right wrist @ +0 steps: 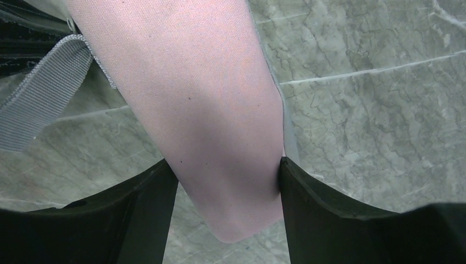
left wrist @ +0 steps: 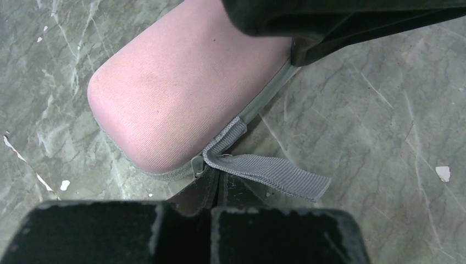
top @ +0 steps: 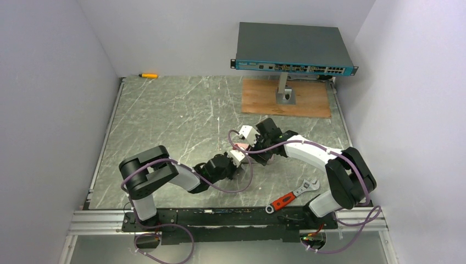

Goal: Open the umbrella

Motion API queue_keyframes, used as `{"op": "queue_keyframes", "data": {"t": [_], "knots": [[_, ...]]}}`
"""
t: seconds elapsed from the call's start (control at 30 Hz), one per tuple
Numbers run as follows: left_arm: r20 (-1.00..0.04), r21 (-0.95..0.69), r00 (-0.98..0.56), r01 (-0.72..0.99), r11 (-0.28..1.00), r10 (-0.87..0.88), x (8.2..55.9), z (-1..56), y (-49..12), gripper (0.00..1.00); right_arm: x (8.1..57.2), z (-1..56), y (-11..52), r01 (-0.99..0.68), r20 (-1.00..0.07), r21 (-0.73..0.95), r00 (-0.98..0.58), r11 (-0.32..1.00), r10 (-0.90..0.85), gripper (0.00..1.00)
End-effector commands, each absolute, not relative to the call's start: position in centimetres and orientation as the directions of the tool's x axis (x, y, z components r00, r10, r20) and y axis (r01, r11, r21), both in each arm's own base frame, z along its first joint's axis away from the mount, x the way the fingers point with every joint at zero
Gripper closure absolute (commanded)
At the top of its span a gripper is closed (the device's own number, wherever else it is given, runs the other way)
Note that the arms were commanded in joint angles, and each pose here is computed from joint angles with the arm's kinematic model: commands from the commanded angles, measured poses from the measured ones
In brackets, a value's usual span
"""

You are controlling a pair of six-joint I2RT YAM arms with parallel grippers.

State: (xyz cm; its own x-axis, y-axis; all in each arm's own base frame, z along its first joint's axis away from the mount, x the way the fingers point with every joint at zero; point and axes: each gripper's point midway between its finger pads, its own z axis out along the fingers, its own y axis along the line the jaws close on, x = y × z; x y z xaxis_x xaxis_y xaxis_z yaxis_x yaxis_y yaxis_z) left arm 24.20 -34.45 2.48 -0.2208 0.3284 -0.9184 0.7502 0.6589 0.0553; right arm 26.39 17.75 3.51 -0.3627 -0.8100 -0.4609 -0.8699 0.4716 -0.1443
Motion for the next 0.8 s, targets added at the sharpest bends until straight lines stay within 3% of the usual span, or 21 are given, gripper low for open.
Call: {"op": "queue_keyframes", "data": {"t": [0.0,0.57,0.77], "knots": [[-0.941,0.048,-0.218,0.671,0.74,0.259,26.6,5.0,-33.1,1.0,18.3,-0.8,14.1,-0.877,-0.201,0.086,-0.48,0.473,-0.854,0.52],[-0.926,0.018,-0.29,0.603,0.797,0.241,29.0,4.3,-28.0,1.0,18.2,-1.3,13.8,-0.885,-0.185,0.081,-0.466,0.459,-0.865,0.54],[-0.952,-0.019,-0.202,0.789,0.614,0.232,25.5,6.0,-29.7,0.98,18.4,-1.1,14.1,-0.891,-0.197,0.09,-0.455,0.446,-0.869,0.54]]}}
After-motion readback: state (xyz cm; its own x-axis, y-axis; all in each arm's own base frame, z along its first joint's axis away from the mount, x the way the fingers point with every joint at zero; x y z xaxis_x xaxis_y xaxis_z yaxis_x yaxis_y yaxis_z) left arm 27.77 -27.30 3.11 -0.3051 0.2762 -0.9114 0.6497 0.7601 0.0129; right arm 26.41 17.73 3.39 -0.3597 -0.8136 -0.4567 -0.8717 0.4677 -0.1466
